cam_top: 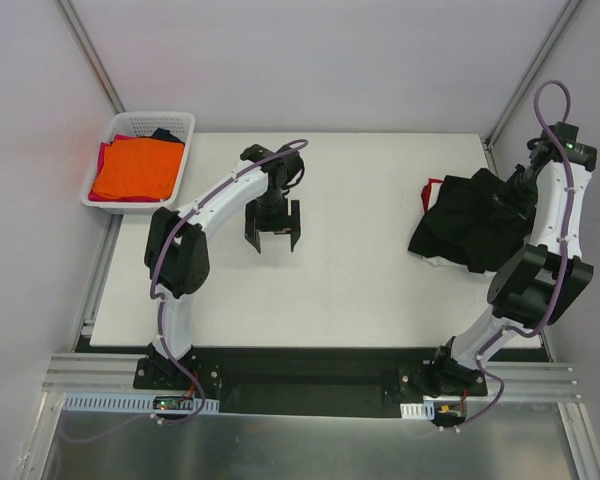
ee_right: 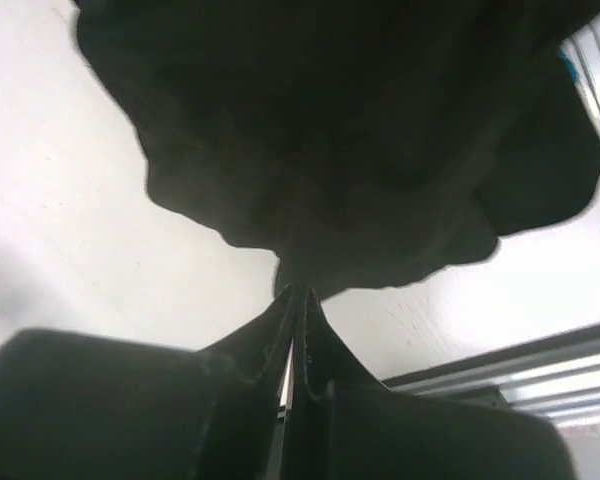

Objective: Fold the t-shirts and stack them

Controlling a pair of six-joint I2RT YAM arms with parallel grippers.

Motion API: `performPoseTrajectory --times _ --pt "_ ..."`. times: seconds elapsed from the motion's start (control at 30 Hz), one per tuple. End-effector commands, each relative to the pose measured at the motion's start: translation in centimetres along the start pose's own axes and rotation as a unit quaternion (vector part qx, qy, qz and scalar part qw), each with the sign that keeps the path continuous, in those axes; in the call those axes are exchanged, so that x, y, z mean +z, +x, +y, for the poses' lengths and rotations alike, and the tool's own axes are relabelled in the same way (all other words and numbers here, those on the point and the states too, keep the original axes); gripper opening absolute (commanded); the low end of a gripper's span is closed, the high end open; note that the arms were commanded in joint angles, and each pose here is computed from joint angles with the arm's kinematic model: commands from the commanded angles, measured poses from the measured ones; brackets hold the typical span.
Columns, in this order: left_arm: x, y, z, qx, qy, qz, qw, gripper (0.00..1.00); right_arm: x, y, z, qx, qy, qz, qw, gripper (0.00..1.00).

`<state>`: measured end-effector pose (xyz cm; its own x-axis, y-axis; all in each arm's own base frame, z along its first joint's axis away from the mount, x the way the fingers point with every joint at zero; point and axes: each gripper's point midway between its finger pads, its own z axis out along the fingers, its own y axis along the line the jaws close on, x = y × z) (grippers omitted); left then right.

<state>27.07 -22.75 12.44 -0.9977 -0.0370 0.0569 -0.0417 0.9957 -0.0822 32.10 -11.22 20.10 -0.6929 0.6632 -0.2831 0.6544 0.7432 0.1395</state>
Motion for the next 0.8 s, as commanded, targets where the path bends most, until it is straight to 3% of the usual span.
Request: performPoseTrajectory --times 0.0,0.07,0.13,0.23,0.27,0.4,0.53,0.67,0.77 --pt "-1.4 0.2 0.1 0.001 0.006 -0.012 1.0 0.76 -3.2 -0.9 6.3 -0.066 -0.085 -0.055 0.993 0.01" --pt "-1.3 0.2 0.1 -0.002 0.008 -0.009 1.0 0.77 -4.1 -0.4 8.6 -0.108 -0.108 -0.079 0.985 0.01" --pt "-1.2 0.2 -0.2 -0.007 0.011 -0.006 1.0 0.78 -6.0 0.4 9.9 -0.14 -0.137 -0.1 0.976 0.14" --pt "-1.1 -0.1 -0.5 -0.016 0.013 -0.01 1.0 0.81 -9.6 1.2 10.7 -0.181 -0.177 -0.151 0.956 0.42" --pt "-1.1 -0.2 -0.6 -0.018 0.015 -0.009 1.0 0.81 -10.5 1.2 11.3 -0.183 -0.198 -0.165 0.949 0.59" --pt "-0.5 -0.1 -1.2 -0.032 0.024 0.006 0.999 0.81 -10.8 4.8 13.8 -0.224 -0.261 -0.15 0.927 0.95" --pt "0.3 0.4 -2.1 -0.042 0.03 0.027 0.998 0.8 -7.6 9.2 14.6 -0.274 -0.241 -0.08 0.928 0.99" --pt "0.2 0.1 -3.2 -0.037 0.039 0.026 0.998 0.8 -4.7 11.0 12.7 -0.268 -0.193 -0.043 0.943 0.74" --pt "0.0 -0.5 -3.6 -0.034 0.043 0.017 0.998 0.8 -3.5 11.0 10.1 -0.263 -0.12 -0.03 0.957 0.73"
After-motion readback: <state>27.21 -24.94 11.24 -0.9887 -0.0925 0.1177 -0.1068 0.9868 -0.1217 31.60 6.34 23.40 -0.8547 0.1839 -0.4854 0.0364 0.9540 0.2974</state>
